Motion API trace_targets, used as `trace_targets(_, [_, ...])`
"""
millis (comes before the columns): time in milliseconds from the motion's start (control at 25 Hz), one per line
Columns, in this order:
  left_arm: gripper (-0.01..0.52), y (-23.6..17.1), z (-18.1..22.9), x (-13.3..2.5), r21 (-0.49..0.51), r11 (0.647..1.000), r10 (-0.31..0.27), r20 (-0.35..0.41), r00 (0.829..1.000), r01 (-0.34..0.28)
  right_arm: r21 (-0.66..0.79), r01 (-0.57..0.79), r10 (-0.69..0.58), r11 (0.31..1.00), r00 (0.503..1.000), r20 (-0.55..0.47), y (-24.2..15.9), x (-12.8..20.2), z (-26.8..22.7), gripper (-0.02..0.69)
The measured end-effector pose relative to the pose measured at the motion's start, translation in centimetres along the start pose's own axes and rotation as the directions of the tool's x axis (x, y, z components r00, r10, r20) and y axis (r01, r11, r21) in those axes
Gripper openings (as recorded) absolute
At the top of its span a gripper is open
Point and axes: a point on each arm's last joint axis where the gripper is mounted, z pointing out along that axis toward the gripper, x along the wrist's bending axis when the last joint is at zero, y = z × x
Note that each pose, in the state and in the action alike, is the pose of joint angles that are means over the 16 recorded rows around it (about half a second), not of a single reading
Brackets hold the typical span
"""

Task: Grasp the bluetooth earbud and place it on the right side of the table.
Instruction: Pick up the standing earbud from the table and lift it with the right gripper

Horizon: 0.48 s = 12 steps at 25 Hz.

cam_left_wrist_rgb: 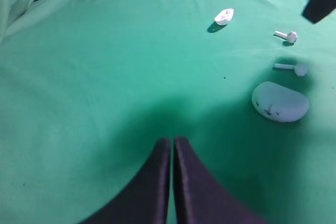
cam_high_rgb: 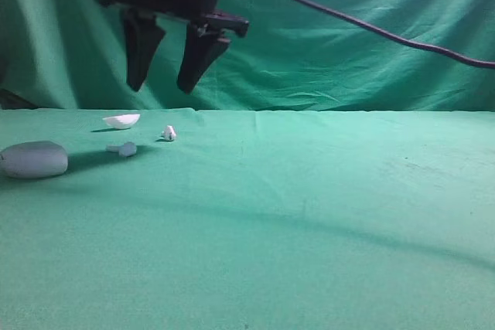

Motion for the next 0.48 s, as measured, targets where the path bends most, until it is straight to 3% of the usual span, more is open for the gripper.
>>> trace_targets(480, [0.0, 0.0, 0.0, 0.0, 0.0, 1.0, 0.0, 0.0, 1.0, 0.0, -0.003, -0.1, 0.1, 0.995, 0.995, 0.026, 1.3, -0.5, 5.1, 0.422])
